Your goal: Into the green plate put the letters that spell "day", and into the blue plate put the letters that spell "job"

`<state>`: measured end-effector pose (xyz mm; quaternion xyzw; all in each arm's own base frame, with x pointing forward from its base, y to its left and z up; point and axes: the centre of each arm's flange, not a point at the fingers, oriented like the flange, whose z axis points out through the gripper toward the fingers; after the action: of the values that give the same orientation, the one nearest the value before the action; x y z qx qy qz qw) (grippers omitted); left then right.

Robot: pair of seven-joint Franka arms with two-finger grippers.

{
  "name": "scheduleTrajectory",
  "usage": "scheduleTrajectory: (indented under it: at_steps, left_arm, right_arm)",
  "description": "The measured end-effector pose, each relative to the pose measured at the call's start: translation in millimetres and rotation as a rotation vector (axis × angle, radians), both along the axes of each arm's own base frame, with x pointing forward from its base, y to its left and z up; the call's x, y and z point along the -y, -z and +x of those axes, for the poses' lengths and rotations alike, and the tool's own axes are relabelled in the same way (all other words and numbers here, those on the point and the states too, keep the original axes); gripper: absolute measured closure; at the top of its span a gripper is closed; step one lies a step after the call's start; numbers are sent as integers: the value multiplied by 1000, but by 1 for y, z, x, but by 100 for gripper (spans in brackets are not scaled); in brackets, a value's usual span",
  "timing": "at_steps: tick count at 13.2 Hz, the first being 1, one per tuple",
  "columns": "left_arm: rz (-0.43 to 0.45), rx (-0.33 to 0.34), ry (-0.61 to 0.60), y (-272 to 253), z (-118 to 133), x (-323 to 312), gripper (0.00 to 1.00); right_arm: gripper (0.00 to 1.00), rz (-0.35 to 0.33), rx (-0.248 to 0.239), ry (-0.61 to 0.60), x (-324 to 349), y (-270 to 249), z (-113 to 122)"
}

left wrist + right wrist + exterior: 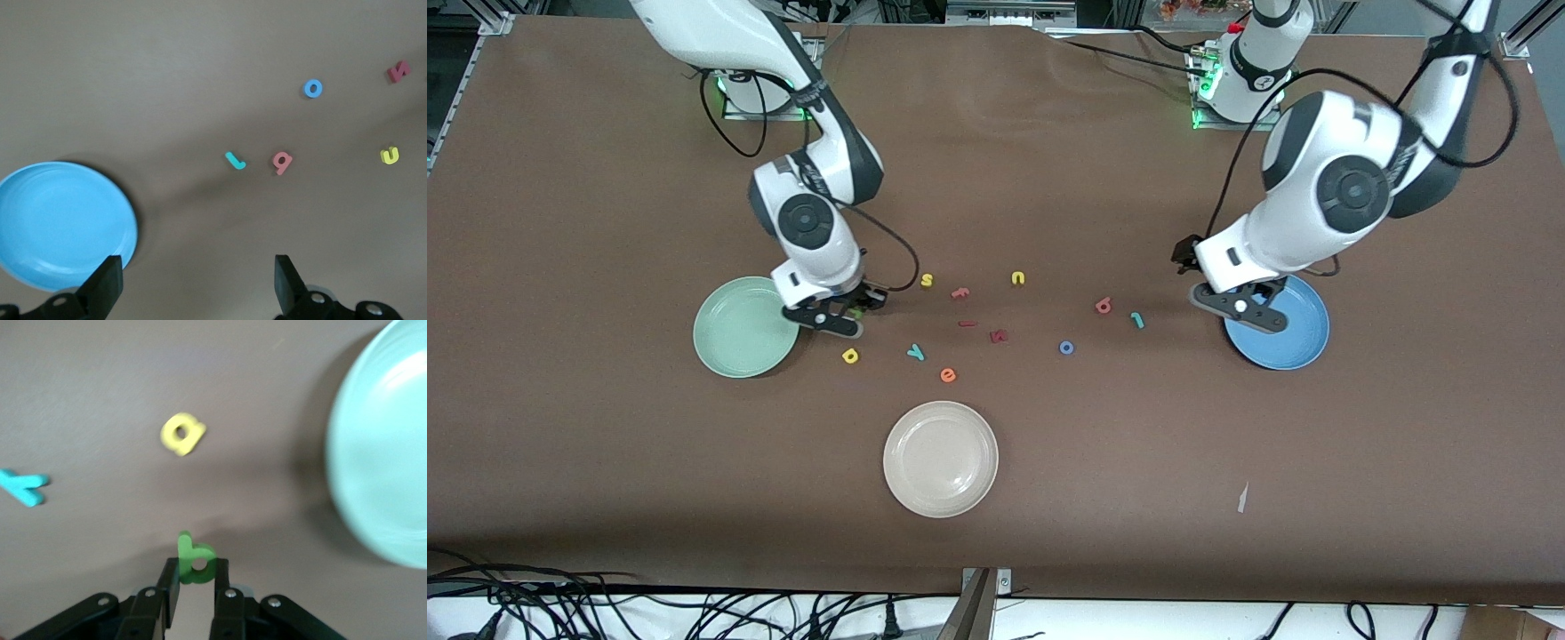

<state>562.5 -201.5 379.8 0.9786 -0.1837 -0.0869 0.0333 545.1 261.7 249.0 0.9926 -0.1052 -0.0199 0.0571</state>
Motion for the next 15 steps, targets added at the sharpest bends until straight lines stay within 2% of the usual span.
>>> scheduleTrajectory:
  at_steps: [2,5,7,10,11,15]
  left_arm:
    - [15,-21,-19,32,-3,25,0]
    - [57,-4,-257,63,-8,62,0]
    - [72,-2,-337,74,-10,72,0]
    - [78,-4,-371,80,-3,60,0]
    - [83,-10,-383,84,0,54,0]
    - [76,-9,-390,109,12,35,0]
  right_arm:
    - [75,-27,-26,-71,41,-25,19]
    - [75,-56,-62,-166,116,-20,37]
    - [75,-58,-59,-187,145,7,37]
    - [75,-56,-40,-210,161,50,21]
    - [68,-56,-39,-211,162,52,19]
    - [26,-35,-26,-217,146,27,29]
